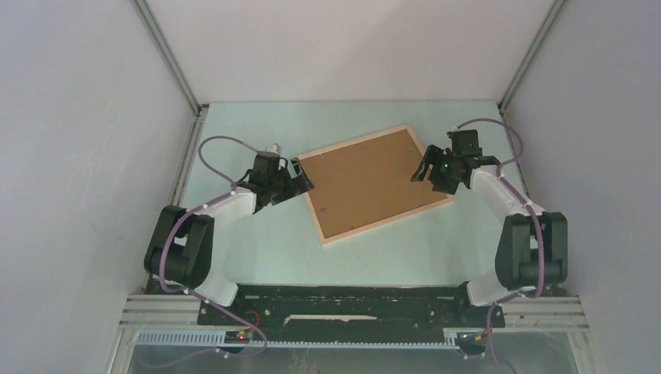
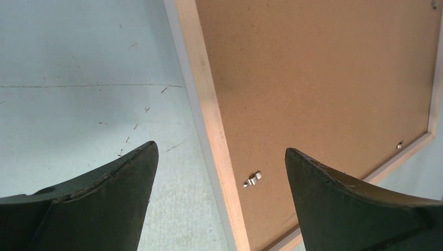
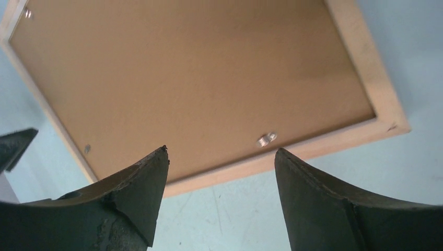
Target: Put the photo into the frame
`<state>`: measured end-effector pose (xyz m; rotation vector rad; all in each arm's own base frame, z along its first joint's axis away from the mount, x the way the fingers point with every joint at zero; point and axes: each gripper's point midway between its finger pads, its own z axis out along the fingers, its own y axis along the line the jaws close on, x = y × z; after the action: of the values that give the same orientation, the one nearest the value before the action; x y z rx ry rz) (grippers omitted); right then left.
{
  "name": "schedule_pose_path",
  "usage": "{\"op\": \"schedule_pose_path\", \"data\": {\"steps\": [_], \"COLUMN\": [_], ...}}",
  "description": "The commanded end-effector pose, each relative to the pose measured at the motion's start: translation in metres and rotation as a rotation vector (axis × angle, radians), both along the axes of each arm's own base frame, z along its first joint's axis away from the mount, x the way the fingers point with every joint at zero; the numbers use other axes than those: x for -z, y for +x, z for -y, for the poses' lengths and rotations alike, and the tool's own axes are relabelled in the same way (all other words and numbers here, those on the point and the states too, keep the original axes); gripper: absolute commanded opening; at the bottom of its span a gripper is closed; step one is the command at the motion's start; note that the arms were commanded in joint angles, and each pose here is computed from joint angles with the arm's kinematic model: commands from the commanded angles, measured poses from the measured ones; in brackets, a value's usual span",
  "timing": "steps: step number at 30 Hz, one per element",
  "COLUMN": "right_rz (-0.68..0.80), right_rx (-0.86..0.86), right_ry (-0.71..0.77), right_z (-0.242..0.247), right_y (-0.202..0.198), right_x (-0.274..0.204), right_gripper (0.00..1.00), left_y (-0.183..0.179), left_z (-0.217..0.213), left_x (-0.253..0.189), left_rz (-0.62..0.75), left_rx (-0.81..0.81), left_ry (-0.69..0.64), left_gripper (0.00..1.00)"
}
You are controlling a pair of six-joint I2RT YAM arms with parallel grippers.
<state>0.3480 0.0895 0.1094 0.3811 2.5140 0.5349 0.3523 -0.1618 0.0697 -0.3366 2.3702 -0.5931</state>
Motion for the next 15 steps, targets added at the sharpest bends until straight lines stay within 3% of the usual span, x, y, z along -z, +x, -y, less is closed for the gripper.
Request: {"op": "schedule_pose_path", "data": {"steps": [1, 5, 10, 15], "right_rz": [0.035, 0.002, -0.078, -0.111], "right_rx": [0.030, 0.129, 0.231, 0.176], "right_ry": [-0.053, -0.125, -0.095, -0.121], "right_z": [0.022, 0.048, 0.067, 0.073], "right_y": [0.036, 0.068, 0.097, 0.116], "right_x": [-0.002, 0.013, 0.038, 0.055], "right_gripper": [0.82, 0.82, 0.80, 0.81], "left_y": [0.017, 0.019, 0.022, 0.028], "left_z": [0.005, 0.004, 0.006, 0.014], "left_x": [-0.013, -0.015, -0.013, -0.004], "left_rz": [0.007, 0.019, 0.004, -0.063], "left_rx": [0.020, 0.015, 0.017, 0.054], "left_ry": [-0.030, -0.032, -0.033, -0.031], "left_gripper": [0.99, 0.99, 0.98, 0.99]}}
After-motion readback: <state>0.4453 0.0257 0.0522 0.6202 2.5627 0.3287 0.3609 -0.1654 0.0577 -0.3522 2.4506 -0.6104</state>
